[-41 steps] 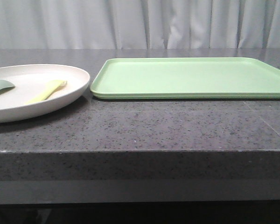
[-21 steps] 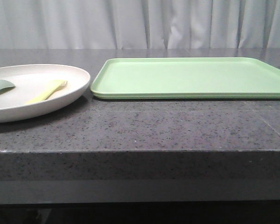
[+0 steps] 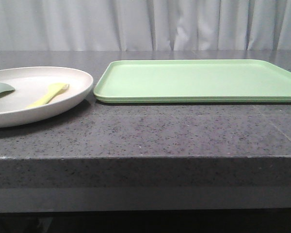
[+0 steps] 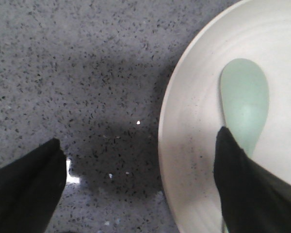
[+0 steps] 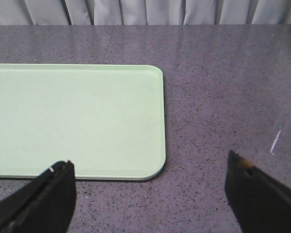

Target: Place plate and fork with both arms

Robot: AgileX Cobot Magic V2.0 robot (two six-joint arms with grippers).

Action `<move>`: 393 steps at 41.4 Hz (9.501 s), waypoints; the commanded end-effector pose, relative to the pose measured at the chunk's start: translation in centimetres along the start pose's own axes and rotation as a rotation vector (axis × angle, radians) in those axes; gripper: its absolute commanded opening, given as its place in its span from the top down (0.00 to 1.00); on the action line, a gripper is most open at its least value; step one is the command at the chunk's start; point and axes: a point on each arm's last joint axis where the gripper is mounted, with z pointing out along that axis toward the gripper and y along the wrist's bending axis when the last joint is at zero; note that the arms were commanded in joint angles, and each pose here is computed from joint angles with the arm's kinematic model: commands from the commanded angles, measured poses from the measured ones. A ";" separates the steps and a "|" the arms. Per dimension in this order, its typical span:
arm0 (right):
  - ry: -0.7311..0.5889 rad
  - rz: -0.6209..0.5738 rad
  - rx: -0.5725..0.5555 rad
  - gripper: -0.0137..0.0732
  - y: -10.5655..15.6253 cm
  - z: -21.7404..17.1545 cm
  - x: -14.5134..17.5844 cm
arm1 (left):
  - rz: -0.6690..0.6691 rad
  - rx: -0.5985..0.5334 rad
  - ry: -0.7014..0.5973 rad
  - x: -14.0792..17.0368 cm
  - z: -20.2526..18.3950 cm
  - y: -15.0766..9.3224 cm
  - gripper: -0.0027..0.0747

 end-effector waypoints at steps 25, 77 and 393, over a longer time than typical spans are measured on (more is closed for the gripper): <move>-0.104 -0.003 -0.001 0.10 0.1 -0.3 -1.8 | 0.018 0.023 0.022 -1.2 2.8 -1.2 0.22; -0.099 -0.003 -0.001 0.10 0.1 -0.3 -1.7 | -0.237 0.376 -0.181 -2.5 -1.7 1.2 0.99; 0.730 0.160 -0.161 0.84 10.8 26.6 -9.6 | 0.192 0.265 -1.010 15.1 -12.3 -1.6 0.99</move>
